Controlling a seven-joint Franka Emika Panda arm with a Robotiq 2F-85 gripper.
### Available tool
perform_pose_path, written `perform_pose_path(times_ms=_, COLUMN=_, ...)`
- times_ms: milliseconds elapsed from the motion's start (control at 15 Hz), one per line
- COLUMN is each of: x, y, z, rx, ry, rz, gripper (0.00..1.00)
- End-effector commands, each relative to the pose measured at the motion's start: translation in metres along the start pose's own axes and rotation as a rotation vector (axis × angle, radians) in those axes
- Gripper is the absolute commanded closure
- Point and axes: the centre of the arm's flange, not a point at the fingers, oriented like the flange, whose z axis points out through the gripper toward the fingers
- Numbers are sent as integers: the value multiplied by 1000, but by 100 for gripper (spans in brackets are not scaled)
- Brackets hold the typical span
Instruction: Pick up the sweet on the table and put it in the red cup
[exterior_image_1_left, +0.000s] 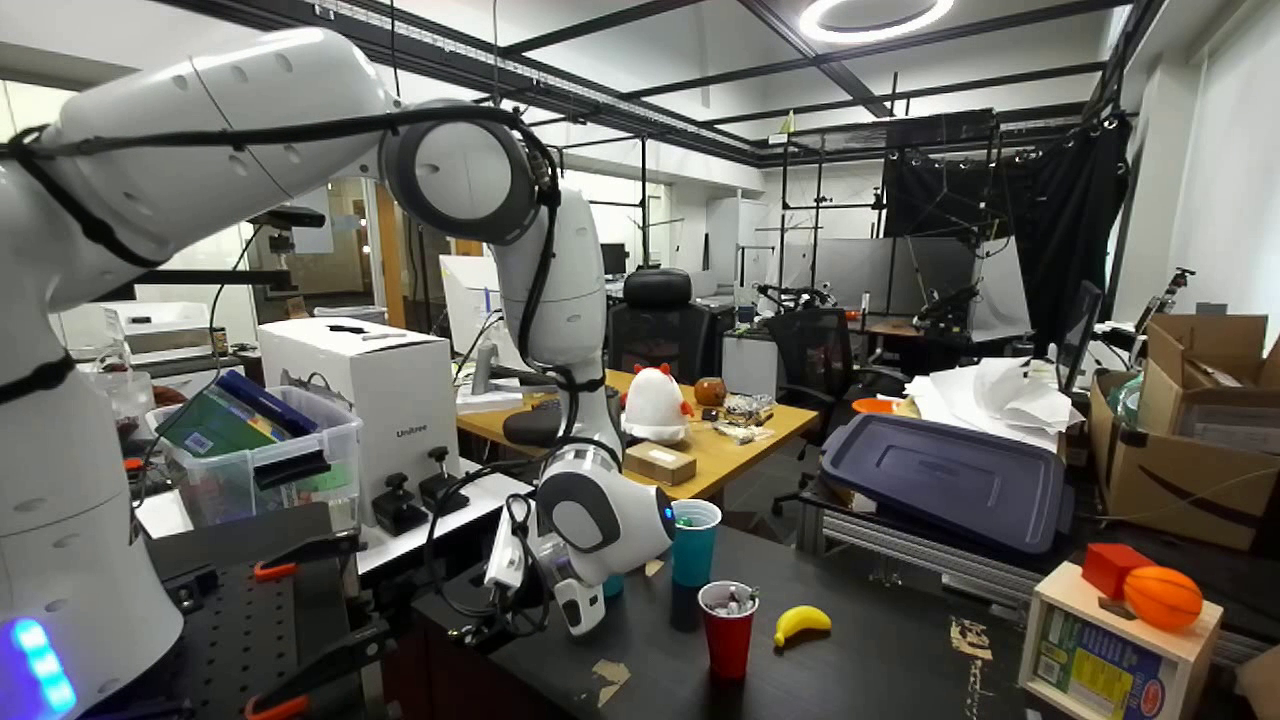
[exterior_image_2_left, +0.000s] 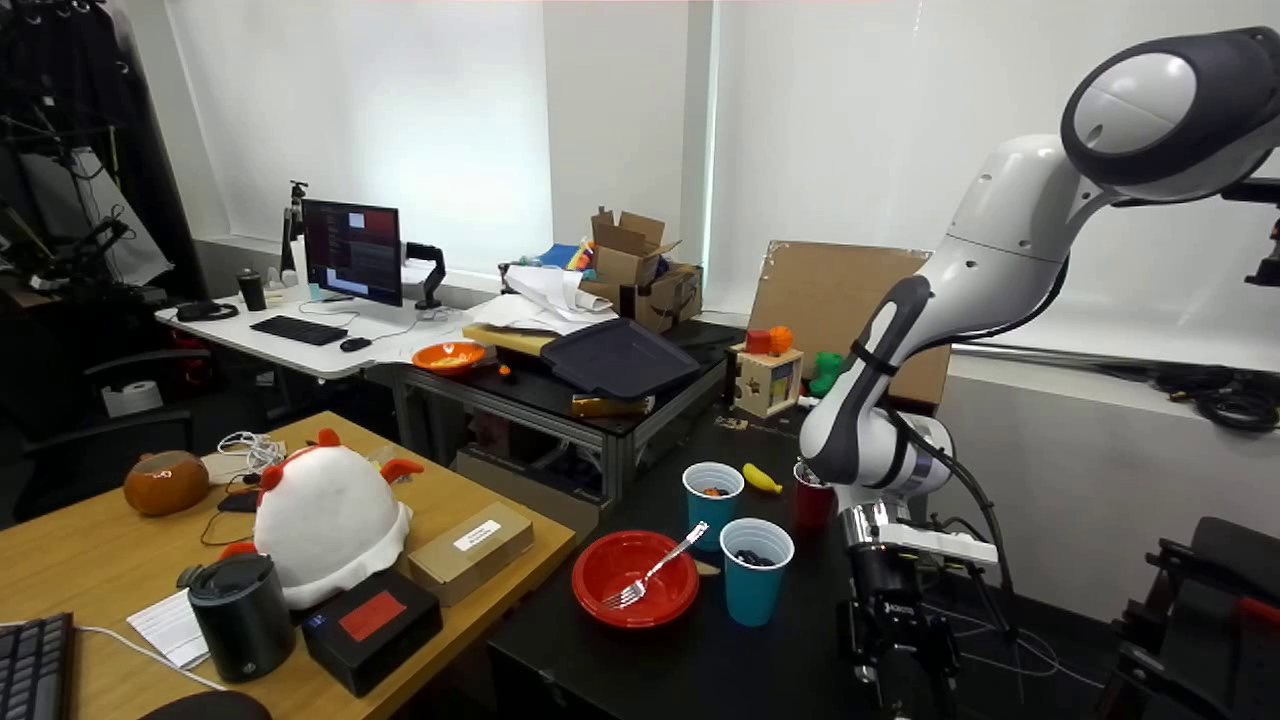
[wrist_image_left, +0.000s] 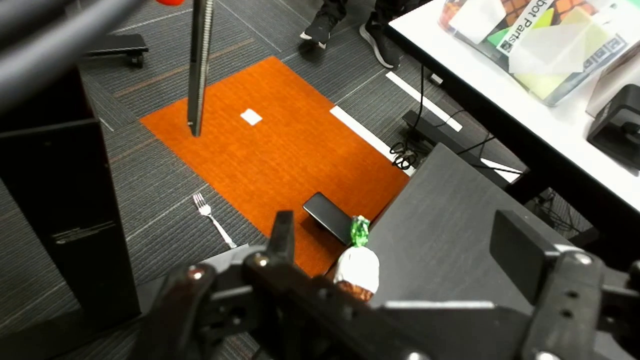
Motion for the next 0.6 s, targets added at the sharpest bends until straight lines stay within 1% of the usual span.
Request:
perform_pose_path(times_ms=0, x=9, y=2, z=-5, rx=-11, ry=31, rz=-38, gripper=0)
perform_pose_path(times_ms=533, x=16, y=10, z=0, rx=-36, ry=34, rz=-76, gripper=0)
